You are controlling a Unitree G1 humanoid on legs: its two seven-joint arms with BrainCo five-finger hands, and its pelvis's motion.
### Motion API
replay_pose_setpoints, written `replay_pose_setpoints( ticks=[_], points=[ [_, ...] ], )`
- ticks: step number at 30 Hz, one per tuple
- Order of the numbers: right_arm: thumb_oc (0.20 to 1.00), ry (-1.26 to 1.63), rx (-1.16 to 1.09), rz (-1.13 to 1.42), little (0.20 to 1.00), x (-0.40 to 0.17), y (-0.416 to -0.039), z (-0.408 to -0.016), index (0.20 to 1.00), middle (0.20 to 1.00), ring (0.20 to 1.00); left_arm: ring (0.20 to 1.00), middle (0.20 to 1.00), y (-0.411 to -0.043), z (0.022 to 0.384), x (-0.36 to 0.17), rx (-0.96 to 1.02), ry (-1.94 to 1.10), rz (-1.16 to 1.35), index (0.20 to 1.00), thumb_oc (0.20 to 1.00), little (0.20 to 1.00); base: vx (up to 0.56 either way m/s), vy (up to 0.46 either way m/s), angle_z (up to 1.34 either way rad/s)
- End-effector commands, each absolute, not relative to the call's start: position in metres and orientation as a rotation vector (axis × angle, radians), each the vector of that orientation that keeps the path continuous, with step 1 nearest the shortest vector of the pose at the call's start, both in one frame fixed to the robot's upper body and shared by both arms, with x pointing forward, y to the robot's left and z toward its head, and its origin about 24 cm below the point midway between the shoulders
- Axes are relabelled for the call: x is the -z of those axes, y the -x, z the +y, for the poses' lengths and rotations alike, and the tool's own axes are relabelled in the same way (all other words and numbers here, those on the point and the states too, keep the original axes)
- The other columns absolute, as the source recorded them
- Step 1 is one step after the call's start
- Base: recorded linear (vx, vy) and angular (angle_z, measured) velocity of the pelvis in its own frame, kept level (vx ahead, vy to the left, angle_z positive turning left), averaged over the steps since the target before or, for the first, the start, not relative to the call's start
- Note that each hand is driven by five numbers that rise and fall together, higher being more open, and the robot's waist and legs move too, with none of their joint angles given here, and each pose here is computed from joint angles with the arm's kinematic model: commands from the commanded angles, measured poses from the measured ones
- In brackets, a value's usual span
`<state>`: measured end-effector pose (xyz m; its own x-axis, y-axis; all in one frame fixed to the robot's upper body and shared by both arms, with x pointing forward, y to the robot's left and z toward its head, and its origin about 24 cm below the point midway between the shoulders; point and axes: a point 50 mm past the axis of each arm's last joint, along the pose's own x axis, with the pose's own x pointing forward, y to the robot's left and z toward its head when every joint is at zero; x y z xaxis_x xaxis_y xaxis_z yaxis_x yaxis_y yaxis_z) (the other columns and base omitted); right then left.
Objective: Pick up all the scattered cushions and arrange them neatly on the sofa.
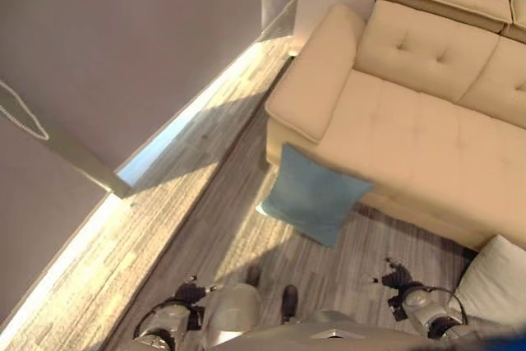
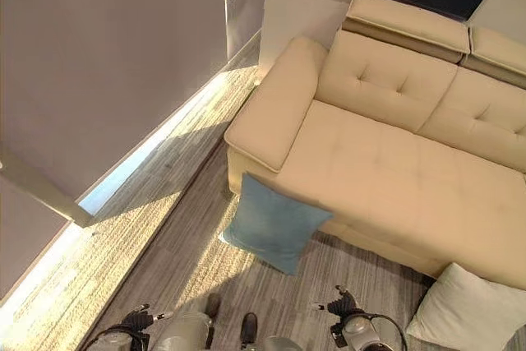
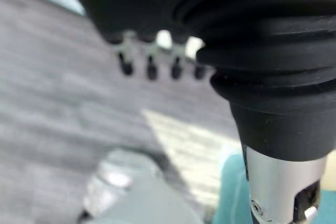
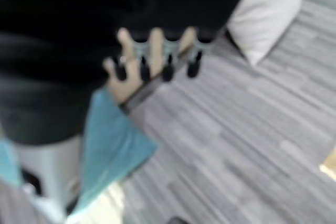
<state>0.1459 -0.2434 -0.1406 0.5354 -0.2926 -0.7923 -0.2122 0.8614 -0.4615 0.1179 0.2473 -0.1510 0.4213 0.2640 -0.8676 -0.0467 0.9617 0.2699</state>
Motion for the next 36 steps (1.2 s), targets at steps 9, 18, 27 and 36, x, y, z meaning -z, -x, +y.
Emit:
replay_pose_setpoints(
  ticks=[9, 18, 27, 36],
  points=[
    [1.0, 0.585, -0.013, 0.957, 1.0, 0.137, -0.158, -0.232, 1.0, 1.0, 1.0, 1.0, 1.0, -0.112, 0.262, 0.148, -0.221, -0.236, 1.116, 1.0, 1.0, 1.0, 0.11, 0.172, -0.64],
    [1.0, 0.592, 0.017, 0.818, 1.0, 0.118, -0.193, -0.228, 1.0, 1.0, 1.0, 1.0, 1.0, -0.152, 0.276, 0.127, -0.287, -0.251, 0.953, 1.0, 1.0, 1.0, 0.04, -0.007, -0.23],
    [1.0, 0.567, 0.108, 0.561, 1.0, 0.073, -0.257, -0.221, 1.0, 1.0, 1.0, 1.0, 1.0, -0.229, 0.273, 0.083, -0.374, -0.201, 0.653, 1.0, 1.0, 1.0, -0.1, -0.04, 0.03],
    [1.0, 0.55, 0.163, 0.389, 1.0, 0.035, -0.3, -0.208, 1.0, 1.0, 1.0, 1.0, 1.0, -0.276, 0.269, 0.042, -0.41, -0.191, 0.466, 1.0, 1.0, 1.0, 0.0, 0.008, 0.02]
  ],
)
